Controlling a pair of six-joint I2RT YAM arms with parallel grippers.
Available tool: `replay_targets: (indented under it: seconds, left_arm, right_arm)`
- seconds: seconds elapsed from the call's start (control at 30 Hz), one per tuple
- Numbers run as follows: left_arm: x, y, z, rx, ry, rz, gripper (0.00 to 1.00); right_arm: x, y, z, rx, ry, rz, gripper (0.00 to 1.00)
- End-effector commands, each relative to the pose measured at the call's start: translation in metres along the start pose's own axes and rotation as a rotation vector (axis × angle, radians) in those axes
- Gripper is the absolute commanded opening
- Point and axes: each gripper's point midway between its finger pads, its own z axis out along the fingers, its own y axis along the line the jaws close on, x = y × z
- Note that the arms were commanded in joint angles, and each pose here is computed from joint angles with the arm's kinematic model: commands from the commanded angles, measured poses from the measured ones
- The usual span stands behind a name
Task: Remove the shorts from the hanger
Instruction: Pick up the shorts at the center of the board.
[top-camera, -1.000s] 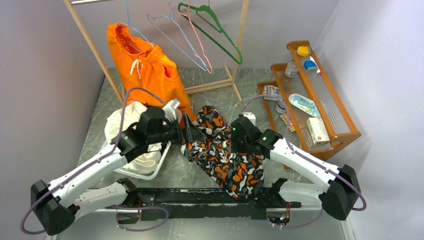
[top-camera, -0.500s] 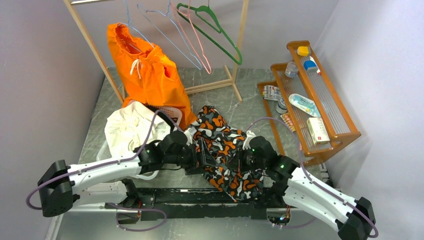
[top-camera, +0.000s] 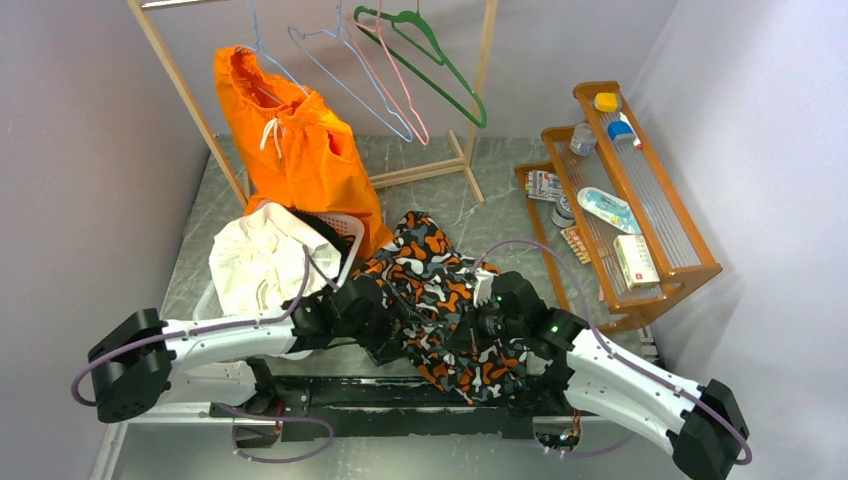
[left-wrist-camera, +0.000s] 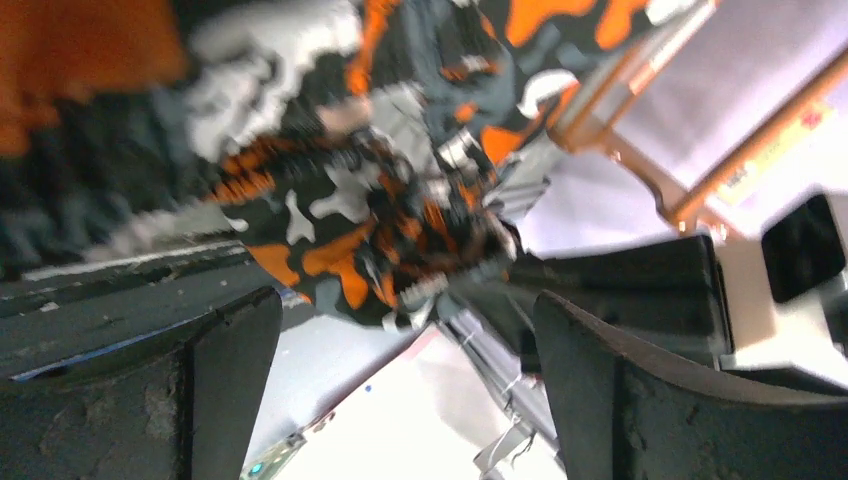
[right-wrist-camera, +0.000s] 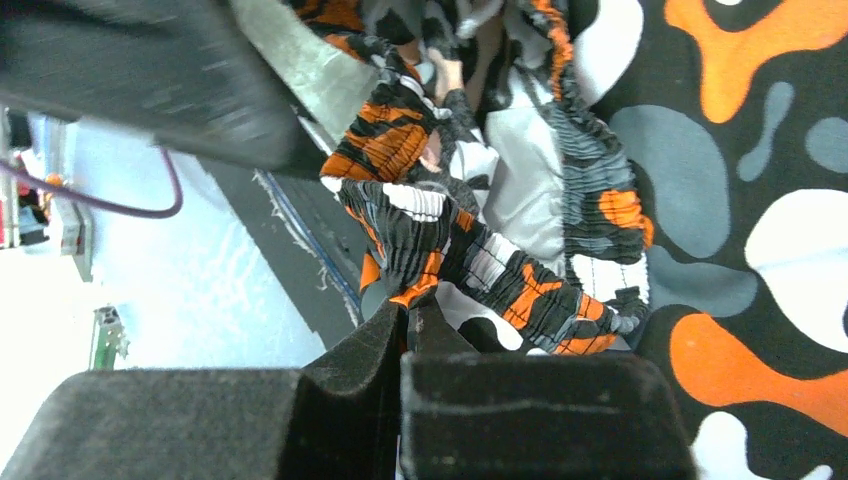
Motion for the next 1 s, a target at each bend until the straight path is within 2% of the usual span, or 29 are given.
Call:
replay_targets:
  seconds: [0.0,0.1,0.27,0.43,0.57,0.73,0.83,0.9,0.97]
  left_arm:
    - [-0.015,-0.006,0.018,0.006,-0.074,-0.214,0.99]
    - [-0.017,-0.001,0.028,-0.045,-0.087,-0.262,1.0]
    - [-0.034,-0.007,0.039,-0.058,-0.175,-0.273,1.0]
    - [-0.044,0.011,0.054,-0.152,-0.206,-0.333,0.97]
    - [-0.056,0.014,0.068,-0.251,-0.259,-0.257,0.95]
    - [-0.077,0.014,0.074,-0.371,-0.384,-0.109,0.93]
    - [-0.082,0.015,0.078,-0.412,-0.404,-0.024,0.92]
    - [-0.081,0.019,0.084,-0.431,-0.378,0.042,0.87]
    - [-0.076,0.027,0.09,-0.452,-0.336,0.09,0.78]
  right_arm:
    - [0.001,0.022,-0.006,-0.131,-0.021,-0.074,0.0]
    - [0.005,0.029,-0.008,-0.177,-0.013,-0.09,0.0]
    - [0.016,0.03,-0.005,-0.208,0.027,-0.082,0.0]
    - [0.026,0.025,0.0,-0.198,0.079,-0.087,0.0]
    - [0.029,0.023,0.002,-0.196,0.088,-0.088,0.0]
    - [0.034,0.025,0.002,-0.21,0.107,-0.088,0.0]
    - [0.03,0.026,0.001,-0.208,0.095,-0.097,0.0]
    - [0.025,0.026,0.001,-0.194,0.077,-0.101,0.01]
    - [0.019,0.022,0.001,-0.157,0.055,-0.093,0.07]
